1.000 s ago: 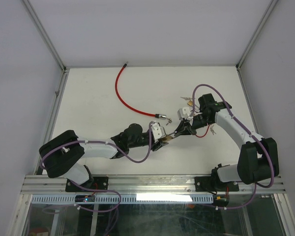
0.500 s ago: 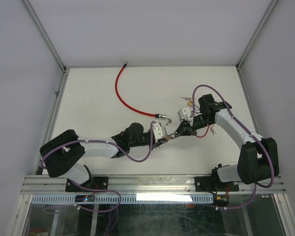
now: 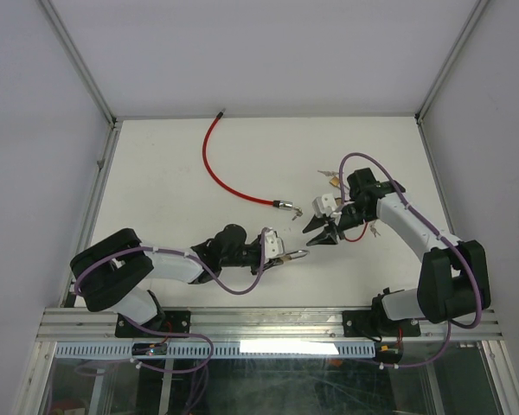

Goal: Lock with the key
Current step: Pick up the lock from the center of the board, then lock the lock.

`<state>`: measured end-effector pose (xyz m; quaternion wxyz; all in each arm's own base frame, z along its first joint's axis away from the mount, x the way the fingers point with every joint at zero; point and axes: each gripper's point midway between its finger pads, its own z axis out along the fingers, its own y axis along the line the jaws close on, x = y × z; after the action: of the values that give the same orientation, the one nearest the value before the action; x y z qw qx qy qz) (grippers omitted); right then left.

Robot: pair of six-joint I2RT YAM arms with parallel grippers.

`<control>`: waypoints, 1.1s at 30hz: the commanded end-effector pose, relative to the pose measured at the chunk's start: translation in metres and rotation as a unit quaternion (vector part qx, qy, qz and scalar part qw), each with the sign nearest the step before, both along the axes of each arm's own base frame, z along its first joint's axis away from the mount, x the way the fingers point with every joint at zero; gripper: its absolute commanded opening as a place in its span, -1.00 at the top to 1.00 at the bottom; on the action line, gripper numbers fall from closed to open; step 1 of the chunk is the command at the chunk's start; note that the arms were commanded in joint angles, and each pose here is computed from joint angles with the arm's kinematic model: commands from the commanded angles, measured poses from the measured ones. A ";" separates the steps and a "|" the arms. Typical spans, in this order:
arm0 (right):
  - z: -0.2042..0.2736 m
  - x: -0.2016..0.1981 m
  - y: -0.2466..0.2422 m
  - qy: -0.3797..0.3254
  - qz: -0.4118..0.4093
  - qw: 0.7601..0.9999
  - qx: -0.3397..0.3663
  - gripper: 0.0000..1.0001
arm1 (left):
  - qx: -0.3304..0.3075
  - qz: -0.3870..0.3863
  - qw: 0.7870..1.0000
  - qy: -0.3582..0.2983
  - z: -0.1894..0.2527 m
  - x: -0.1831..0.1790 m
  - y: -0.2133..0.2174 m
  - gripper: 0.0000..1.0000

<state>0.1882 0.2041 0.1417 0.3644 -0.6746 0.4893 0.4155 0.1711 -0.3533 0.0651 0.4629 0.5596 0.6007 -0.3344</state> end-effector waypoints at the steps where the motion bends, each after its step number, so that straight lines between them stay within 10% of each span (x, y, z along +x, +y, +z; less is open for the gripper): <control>1: 0.001 0.002 0.008 -0.018 0.010 0.999 0.026 0.20 | -0.087 -0.019 0.993 -0.075 0.052 0.011 -0.017 1.00; 22: -0.042 -0.006 0.018 -0.002 0.037 0.999 -0.028 0.27 | -0.101 0.012 0.992 -0.073 0.046 0.020 -0.001 1.00; 33: -0.046 -0.001 0.020 -0.010 0.035 0.998 -0.044 1.00 | -0.100 0.007 0.992 -0.079 0.040 0.019 0.003 1.00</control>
<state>0.1803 0.2205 0.0934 0.3119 -0.7038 0.4872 0.4123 0.1811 -0.3359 0.0590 0.4913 0.5423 0.5978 -0.3274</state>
